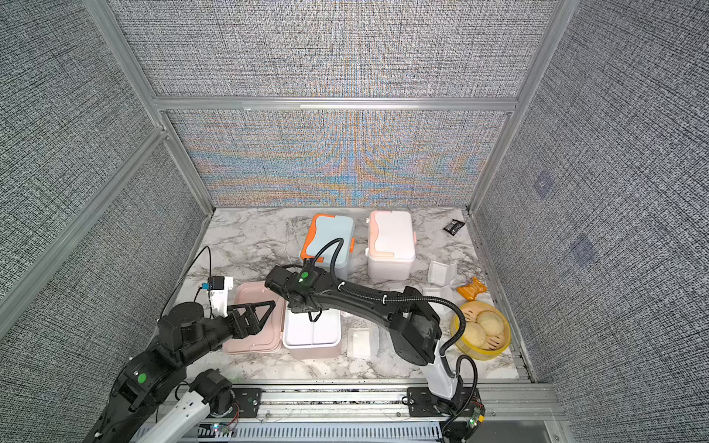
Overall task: Open first aid kits and take out gauze
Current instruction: Pick up the compartment layer from the first aid kit.
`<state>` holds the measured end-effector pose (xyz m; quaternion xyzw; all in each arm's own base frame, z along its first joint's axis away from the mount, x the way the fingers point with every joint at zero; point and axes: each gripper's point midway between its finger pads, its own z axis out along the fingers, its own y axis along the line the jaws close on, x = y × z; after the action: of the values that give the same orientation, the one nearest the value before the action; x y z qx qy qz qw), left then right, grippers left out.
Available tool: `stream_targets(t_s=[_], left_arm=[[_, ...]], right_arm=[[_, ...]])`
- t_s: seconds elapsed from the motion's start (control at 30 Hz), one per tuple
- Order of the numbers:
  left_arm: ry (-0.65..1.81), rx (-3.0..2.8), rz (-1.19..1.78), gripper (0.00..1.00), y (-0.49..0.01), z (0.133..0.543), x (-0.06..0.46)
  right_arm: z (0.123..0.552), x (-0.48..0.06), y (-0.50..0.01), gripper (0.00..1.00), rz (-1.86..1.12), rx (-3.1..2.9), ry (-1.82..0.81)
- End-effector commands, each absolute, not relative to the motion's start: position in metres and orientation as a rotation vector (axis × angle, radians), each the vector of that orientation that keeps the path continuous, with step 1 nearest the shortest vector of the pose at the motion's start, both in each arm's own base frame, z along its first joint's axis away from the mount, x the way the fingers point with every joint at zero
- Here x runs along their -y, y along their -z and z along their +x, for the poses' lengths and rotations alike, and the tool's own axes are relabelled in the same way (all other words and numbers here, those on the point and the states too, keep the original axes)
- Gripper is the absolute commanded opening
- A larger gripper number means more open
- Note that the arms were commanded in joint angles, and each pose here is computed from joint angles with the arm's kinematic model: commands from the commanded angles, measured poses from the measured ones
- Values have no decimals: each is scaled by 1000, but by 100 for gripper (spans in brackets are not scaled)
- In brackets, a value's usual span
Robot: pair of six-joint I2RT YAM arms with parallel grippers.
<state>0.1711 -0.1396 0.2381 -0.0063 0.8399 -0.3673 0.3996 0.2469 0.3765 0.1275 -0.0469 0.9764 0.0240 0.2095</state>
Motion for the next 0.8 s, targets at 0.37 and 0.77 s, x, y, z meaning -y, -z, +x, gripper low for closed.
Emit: stream_targets(t_s=[0.37,0.77], left_arm=[[950,-2140,-30,100,-238,178,147],[997,-2077,3,100,-262,178,151]], right_arm=[[238,-383,-163,0,-126,-2677,-221],[229,-371,-214,0,-182,-2539,-406]])
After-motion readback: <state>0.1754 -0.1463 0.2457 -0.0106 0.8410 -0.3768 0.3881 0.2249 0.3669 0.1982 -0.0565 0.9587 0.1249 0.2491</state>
